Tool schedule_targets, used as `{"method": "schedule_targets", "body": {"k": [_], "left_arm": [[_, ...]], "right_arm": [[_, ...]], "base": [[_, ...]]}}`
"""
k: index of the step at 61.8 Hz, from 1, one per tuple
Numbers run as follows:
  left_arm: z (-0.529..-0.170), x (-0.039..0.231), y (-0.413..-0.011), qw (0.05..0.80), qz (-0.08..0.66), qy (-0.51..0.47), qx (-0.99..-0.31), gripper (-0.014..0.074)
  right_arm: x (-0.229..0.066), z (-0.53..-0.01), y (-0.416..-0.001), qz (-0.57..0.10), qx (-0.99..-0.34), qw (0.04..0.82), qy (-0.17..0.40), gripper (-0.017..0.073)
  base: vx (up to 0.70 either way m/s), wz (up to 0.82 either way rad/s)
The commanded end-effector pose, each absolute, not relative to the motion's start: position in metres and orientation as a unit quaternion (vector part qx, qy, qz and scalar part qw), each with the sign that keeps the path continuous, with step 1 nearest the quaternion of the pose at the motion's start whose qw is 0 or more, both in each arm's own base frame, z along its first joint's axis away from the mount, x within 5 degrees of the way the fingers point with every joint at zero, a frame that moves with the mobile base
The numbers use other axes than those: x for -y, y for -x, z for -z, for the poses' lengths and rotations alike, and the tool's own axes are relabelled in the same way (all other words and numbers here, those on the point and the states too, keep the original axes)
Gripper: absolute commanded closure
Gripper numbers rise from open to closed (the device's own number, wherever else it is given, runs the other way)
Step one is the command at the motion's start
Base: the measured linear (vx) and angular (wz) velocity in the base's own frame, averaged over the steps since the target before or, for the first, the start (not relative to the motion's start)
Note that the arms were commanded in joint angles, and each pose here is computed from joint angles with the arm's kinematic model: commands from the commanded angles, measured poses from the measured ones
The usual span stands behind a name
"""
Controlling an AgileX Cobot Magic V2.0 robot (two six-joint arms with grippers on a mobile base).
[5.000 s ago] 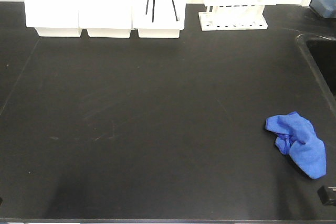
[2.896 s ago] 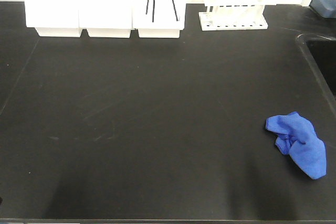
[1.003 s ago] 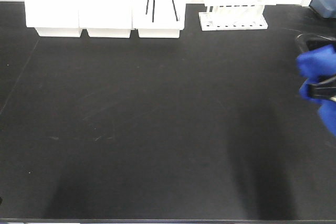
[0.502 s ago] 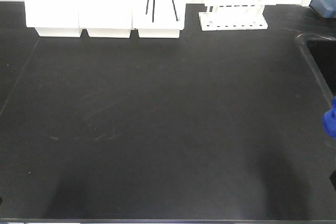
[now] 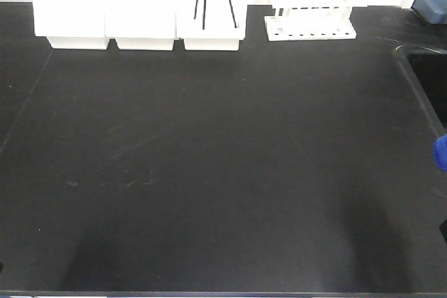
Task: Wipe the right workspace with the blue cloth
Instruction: 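Lift the blue cloth off the bench with the right gripper, then drive the base to the other bench holding the cloth in the right gripper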
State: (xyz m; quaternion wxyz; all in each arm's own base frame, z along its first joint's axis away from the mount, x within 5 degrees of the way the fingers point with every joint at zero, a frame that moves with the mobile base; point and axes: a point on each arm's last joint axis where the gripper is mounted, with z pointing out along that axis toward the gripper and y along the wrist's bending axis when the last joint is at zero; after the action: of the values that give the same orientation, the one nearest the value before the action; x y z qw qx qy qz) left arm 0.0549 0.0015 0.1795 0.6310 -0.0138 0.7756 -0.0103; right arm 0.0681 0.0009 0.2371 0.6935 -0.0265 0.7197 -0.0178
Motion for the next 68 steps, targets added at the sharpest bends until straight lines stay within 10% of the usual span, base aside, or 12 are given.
{"method": "schedule_targets", "body": {"k": [1,68], "left_arm": [[-0.1771,0.0000,-0.0559,0.655,0.020,0.010,-0.755,0.0599],[-0.1771,0.0000,-0.0559,0.655,0.020,0.010,-0.755,0.0599]], "right_arm": [[-0.0002,-0.2528,-0.0693,0.023,-0.685,0.728,0.023,0.0562],[-0.0002,-0.2528,-0.0693,0.023,-0.685,0.728,0.023,0.0562]], "base": [[0.00,0.00],[-0.11,0.00]]}}
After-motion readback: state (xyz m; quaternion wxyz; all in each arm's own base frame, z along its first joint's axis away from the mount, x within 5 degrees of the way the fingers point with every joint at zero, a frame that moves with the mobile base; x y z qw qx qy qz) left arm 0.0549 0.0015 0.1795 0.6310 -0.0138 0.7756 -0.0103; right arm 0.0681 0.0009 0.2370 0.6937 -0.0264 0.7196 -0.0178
